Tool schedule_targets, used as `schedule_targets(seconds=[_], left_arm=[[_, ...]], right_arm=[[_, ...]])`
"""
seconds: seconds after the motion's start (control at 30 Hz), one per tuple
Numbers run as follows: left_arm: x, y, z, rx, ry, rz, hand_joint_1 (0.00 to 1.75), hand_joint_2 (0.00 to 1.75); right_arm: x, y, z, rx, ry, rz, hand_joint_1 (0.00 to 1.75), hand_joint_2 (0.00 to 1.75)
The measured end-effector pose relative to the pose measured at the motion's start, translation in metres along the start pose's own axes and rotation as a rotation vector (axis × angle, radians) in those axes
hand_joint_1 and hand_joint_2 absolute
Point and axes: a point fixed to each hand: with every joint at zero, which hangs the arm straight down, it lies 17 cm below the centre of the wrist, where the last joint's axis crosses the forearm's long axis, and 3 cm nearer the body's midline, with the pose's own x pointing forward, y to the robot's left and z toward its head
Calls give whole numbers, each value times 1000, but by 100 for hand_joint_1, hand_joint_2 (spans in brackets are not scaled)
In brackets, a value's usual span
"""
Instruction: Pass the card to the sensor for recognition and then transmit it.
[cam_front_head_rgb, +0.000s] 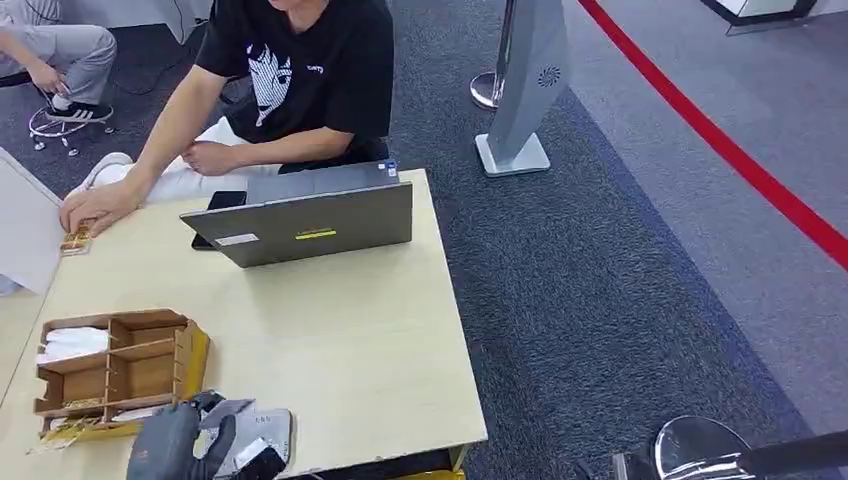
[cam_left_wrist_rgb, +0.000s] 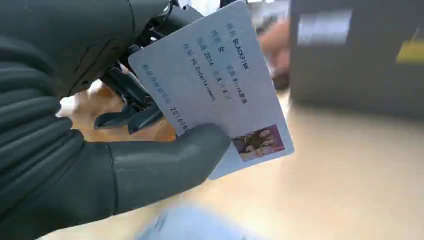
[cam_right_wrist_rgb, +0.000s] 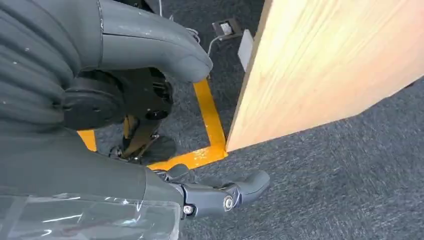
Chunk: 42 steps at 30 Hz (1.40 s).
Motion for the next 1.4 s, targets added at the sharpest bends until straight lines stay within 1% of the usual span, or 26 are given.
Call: schedule_targets(seconds=[0.13, 0.2, 0.23, 0.27, 0.33, 0.4, 0.63, 0.87, 0.9, 0.93, 1.1, 1.27, 1.4], left_arm=[[32, 73, -33, 143, -65, -31, 175, 175], [36, 106, -45, 217, -81, -54, 175, 175], [34, 113, -48, 234, -79, -62, 175, 175], [29, 136, -57, 285, -68, -87, 175, 175], [17, 167, -69, 347, -33, -127, 175, 175], [4, 189, -78, 381, 1, -176, 175, 175], [-35, 220, -104, 391, 81, -298, 175, 175], [-49, 236, -113, 399, 115, -337, 175, 175], [-50, 237, -113, 404, 115, -337, 10, 175], [-49, 238, -113, 407, 111, -335, 0, 175], [-39, 243, -104, 460, 57, -302, 0, 175], [-17, 240, -79, 502, -34, -288, 0, 175], [-7, 230, -63, 502, -78, -291, 0, 175]], right_arm=[[-5, 0, 3, 7, 10, 19, 0, 175], [-8, 2, 3, 13, 17, 38, 0, 175], [-8, 2, 3, 16, 18, 43, 0, 175], [-11, 5, 3, 27, 22, 59, 0, 175], [-14, 9, 2, 43, 28, 69, 0, 175], [-15, 11, 1, 52, 39, 77, 0, 175], [-18, 19, -4, 79, 50, 94, 0, 175], [-19, 20, -5, 80, 50, 93, 0, 175], [-19, 19, -5, 76, 50, 93, 0, 175], [-19, 19, -5, 73, 50, 93, 0, 175], [-19, 15, -5, 55, 38, 68, 0, 175], [-19, 10, 1, 36, 32, 24, 0, 175], [-21, 8, 4, 27, 33, 23, 0, 175]])
